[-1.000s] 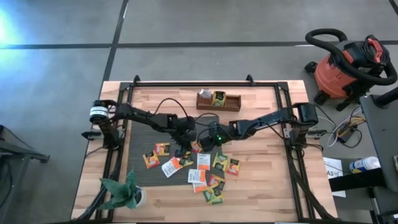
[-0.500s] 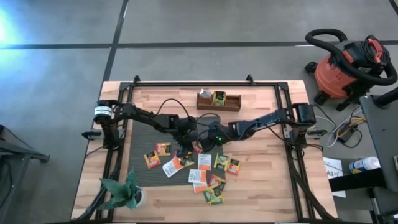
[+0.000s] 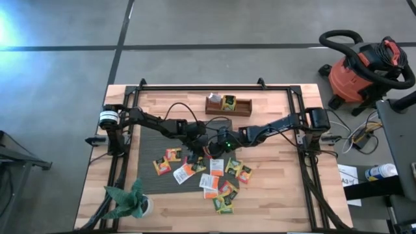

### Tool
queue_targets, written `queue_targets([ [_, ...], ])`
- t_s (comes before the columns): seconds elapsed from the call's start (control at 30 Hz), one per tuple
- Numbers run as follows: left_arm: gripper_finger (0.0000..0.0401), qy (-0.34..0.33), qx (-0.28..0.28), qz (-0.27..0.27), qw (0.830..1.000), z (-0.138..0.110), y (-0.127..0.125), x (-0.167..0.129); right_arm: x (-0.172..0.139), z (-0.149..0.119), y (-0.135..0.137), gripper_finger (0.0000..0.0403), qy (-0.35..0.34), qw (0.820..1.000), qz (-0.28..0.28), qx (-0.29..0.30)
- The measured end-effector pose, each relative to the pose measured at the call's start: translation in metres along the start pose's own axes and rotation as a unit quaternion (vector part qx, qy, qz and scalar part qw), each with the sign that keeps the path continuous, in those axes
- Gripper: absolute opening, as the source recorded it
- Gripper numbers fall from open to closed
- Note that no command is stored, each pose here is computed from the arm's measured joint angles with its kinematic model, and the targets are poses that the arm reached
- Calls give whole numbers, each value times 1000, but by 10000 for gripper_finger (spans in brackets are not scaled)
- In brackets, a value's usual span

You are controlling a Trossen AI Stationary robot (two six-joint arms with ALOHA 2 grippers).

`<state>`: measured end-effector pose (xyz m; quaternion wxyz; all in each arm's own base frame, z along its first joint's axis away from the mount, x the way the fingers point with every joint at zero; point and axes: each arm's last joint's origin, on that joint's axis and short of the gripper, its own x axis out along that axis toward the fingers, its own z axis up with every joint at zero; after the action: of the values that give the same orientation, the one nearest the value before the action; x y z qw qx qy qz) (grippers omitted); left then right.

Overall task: Pick & Place Tea
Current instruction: Put the orange tea bag into the right section of the wooden organizer

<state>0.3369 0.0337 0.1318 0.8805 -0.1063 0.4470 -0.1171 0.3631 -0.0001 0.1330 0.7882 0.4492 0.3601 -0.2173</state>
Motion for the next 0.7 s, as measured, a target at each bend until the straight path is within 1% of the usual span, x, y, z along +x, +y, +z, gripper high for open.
queue_targets([
  [0.17,69,1,-2,0,1000,0,0,0,0,1,-1,62,-11,1000,-7,-10],
  [0.3,69,9,-15,9,1000,0,-2,-7,-2,2,0,21,-20,999,-11,-28],
  [0.4,69,12,-18,19,1000,1,-6,-20,-10,6,2,10,-37,998,-14,-42],
  [0.5,69,8,-12,42,999,5,-12,-39,-27,12,5,9,-56,997,-26,-56],
  [0.57,69,7,-5,62,998,6,-15,-52,-43,18,3,9,-62,995,-45,-65],
  [0.7,69,-20,4,97,995,11,-24,-79,-83,35,-4,9,-86,990,-81,-76],
])
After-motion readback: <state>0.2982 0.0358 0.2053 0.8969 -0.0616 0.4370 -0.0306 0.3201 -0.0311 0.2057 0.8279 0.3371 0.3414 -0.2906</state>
